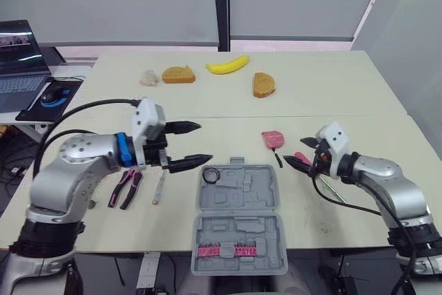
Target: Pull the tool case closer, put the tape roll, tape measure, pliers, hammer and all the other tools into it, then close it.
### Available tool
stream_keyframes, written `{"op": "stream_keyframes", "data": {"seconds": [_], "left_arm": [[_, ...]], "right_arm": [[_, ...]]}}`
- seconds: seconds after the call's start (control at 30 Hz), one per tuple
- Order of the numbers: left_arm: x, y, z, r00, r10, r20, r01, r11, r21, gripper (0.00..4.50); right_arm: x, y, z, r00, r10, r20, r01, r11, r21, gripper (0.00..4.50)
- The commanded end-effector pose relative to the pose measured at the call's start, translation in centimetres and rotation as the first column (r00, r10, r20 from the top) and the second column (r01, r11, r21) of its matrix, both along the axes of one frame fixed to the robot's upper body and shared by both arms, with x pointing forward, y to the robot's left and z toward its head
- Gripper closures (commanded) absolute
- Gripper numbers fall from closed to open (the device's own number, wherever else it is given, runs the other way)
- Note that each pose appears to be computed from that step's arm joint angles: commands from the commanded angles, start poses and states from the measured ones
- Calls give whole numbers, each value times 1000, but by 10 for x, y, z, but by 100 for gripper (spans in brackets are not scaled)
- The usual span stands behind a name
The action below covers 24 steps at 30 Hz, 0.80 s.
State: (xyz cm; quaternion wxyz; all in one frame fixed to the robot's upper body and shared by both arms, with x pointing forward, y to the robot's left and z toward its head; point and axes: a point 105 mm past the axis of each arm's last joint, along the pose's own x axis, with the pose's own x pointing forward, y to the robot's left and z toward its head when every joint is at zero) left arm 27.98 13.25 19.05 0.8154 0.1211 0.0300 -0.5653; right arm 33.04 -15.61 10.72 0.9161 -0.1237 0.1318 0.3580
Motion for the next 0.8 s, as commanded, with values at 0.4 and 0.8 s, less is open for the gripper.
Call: {"op": "stream_keyframes", "data": {"seconds": [0.4,0.8], "left_arm": [[-5,-19,-15,989,-20,145,15,999,34,0],[-5,-21,-13,985,-17,173,10,999,45,0]], "right_arm": [[23,34,-31,998,-61,31,62,998,-22,89],[37,28,-49,991,-128,35,129,990,-49,220]]}}
